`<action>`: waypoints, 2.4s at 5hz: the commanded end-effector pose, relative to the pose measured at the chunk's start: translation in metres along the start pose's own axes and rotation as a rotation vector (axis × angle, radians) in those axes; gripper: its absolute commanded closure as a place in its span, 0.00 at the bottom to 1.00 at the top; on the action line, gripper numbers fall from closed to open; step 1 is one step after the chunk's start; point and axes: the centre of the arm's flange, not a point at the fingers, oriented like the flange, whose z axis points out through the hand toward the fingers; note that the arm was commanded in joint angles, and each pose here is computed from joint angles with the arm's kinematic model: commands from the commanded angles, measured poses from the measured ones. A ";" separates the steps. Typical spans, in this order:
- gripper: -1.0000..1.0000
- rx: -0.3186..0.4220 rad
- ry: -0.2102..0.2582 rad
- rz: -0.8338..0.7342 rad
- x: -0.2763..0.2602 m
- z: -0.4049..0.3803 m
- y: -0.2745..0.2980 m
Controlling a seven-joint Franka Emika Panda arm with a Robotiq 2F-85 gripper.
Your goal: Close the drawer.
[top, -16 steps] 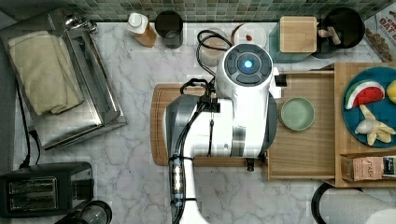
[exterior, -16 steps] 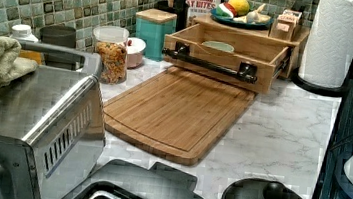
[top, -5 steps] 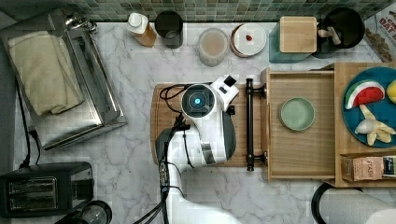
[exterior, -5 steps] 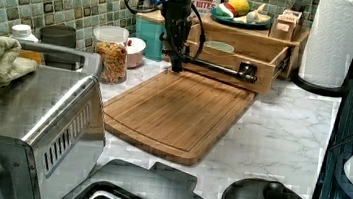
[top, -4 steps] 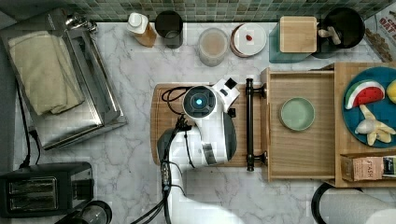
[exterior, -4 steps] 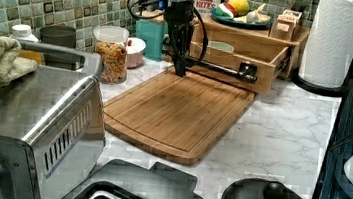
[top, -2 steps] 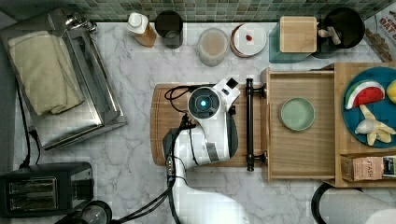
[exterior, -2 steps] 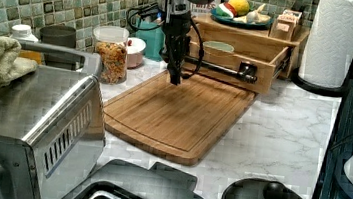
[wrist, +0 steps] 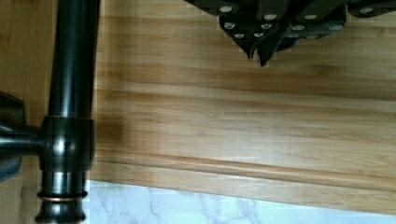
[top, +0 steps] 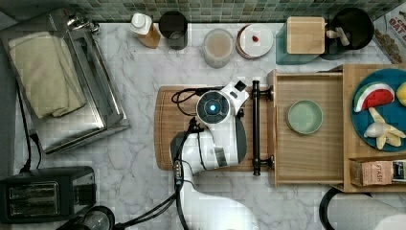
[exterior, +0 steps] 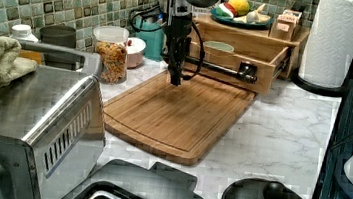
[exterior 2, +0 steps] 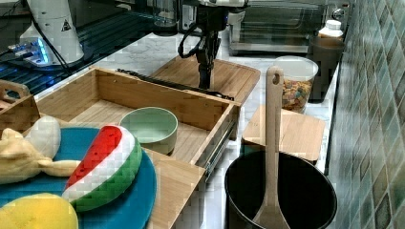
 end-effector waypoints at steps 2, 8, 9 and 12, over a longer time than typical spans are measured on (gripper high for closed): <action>1.00 -0.014 -0.034 0.032 -0.029 -0.006 0.209; 1.00 -0.093 0.081 0.210 -0.053 -0.030 0.412; 1.00 -0.092 0.110 0.213 -0.064 -0.046 0.413; 1.00 -0.092 0.110 0.212 -0.064 -0.046 0.413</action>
